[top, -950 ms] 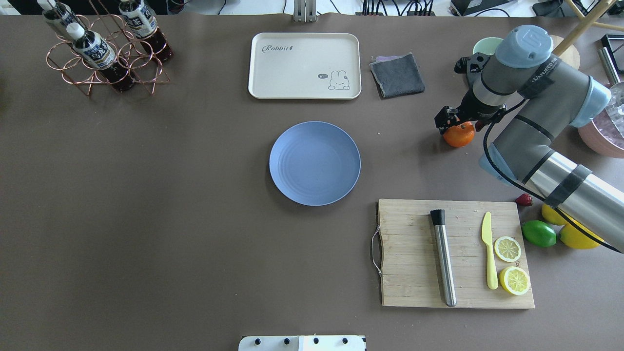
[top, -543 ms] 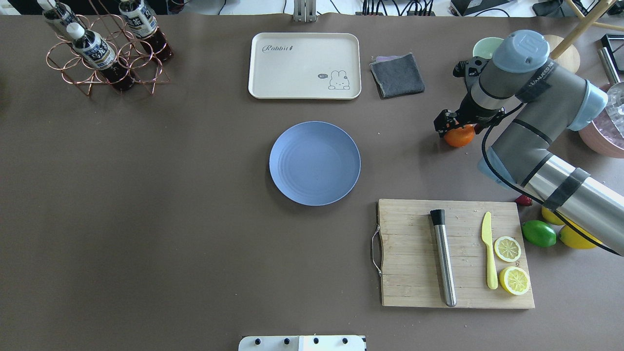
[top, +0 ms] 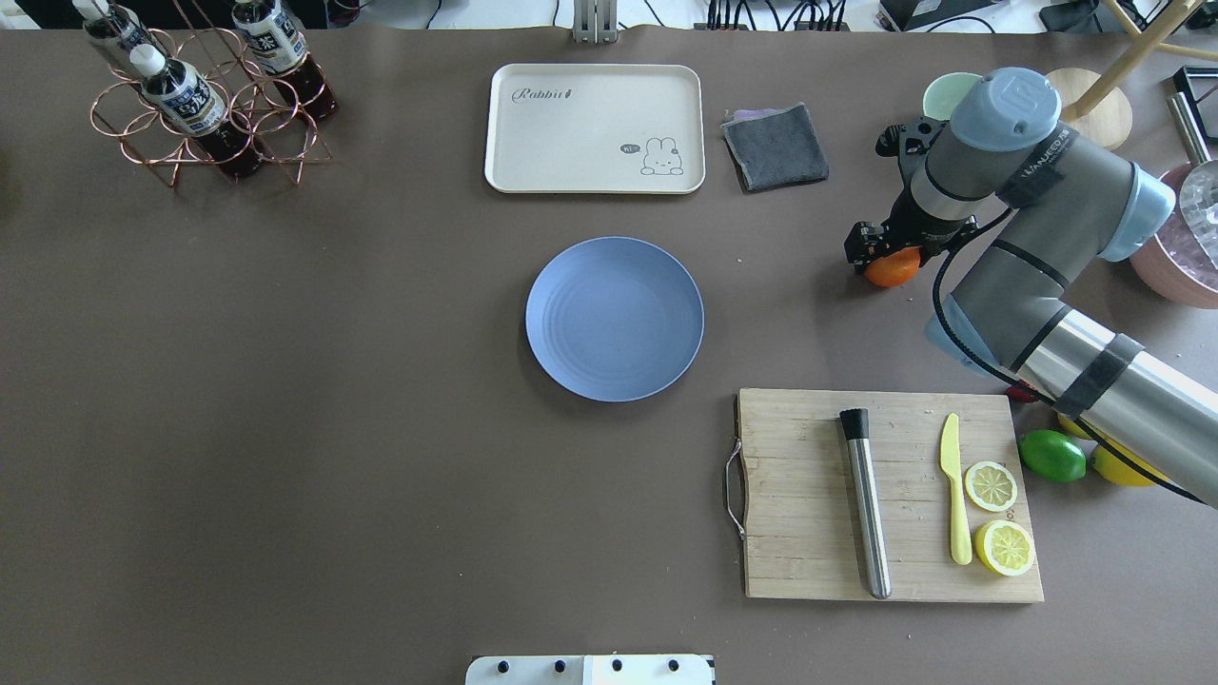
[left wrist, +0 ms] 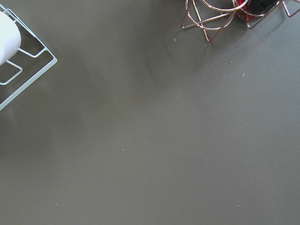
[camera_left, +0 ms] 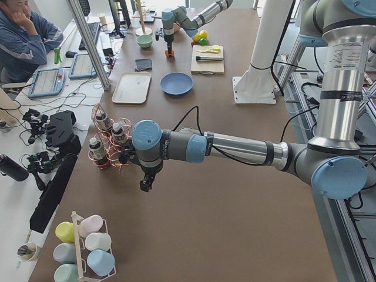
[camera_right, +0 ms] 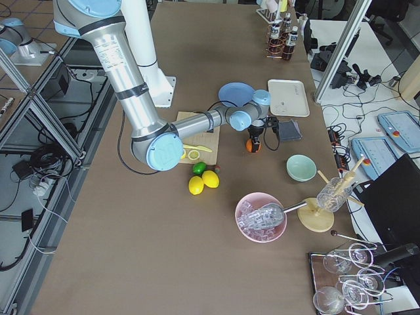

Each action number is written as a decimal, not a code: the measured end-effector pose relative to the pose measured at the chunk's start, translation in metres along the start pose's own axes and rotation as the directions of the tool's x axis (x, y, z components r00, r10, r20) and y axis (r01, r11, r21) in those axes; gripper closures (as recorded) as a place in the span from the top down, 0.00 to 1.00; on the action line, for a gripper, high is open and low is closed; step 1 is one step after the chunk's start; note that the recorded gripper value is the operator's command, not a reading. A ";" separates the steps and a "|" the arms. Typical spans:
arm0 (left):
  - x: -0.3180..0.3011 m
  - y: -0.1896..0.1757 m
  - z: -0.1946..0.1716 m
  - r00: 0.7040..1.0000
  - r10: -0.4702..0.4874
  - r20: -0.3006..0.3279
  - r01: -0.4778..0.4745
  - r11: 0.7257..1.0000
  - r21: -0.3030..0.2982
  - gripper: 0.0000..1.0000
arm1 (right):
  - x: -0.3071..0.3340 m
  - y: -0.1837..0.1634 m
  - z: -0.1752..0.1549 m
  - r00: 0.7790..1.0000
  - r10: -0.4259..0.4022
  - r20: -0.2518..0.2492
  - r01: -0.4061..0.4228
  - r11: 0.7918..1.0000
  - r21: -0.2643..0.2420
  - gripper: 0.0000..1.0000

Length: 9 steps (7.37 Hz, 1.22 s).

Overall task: Pick orange to plate
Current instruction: 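Lower the right gripper onto the orange tangerine and grasp it, then carry the orange with the right gripper over the blue plate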

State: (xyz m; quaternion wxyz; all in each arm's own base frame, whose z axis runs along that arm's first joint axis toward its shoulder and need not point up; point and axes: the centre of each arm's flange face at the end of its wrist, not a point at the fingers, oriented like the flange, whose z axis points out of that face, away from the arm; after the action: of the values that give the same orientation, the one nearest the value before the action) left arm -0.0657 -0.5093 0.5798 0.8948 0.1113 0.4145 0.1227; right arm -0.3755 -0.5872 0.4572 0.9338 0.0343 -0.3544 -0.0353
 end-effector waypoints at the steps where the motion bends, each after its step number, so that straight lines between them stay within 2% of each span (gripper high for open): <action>1: 0.000 0.000 0.000 1.000 -0.001 0.000 0.001 1.000 -0.001 0.99 | -0.011 -0.002 -0.012 1.000 0.001 0.016 -0.002 1.000 0.014 0.00; 2: -0.001 0.000 0.001 1.000 -0.002 0.001 0.002 1.000 -0.002 0.99 | -0.036 -0.006 -0.032 0.999 0.036 0.040 -0.038 0.999 0.027 0.00; 3: -0.002 0.001 0.002 1.000 -0.005 0.004 0.005 1.000 -0.005 0.99 | -0.081 -0.010 -0.052 0.993 0.105 0.059 -0.107 0.994 0.025 0.00; 5: -0.006 0.009 0.006 1.000 -0.019 0.006 0.019 1.000 -0.016 0.99 | -0.202 0.003 -0.076 0.965 0.253 0.073 -0.255 0.967 0.019 0.00; 7: -0.008 0.015 0.008 1.000 -0.026 0.003 0.026 0.999 -0.020 0.99 | -0.301 0.035 -0.079 0.944 0.327 0.044 -0.328 0.944 0.030 0.00; 9: -0.010 0.023 0.010 0.999 -0.035 -0.003 0.035 0.999 -0.025 0.99 | -0.355 0.048 -0.059 0.940 0.342 -0.006 -0.342 0.939 0.037 0.00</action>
State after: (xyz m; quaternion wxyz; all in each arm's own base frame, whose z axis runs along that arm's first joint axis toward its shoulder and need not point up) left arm -0.0670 -0.4917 0.6005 0.8976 0.0926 0.4162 0.1122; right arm -0.5996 -0.5052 0.1836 0.9271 -0.0111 -0.3500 0.1337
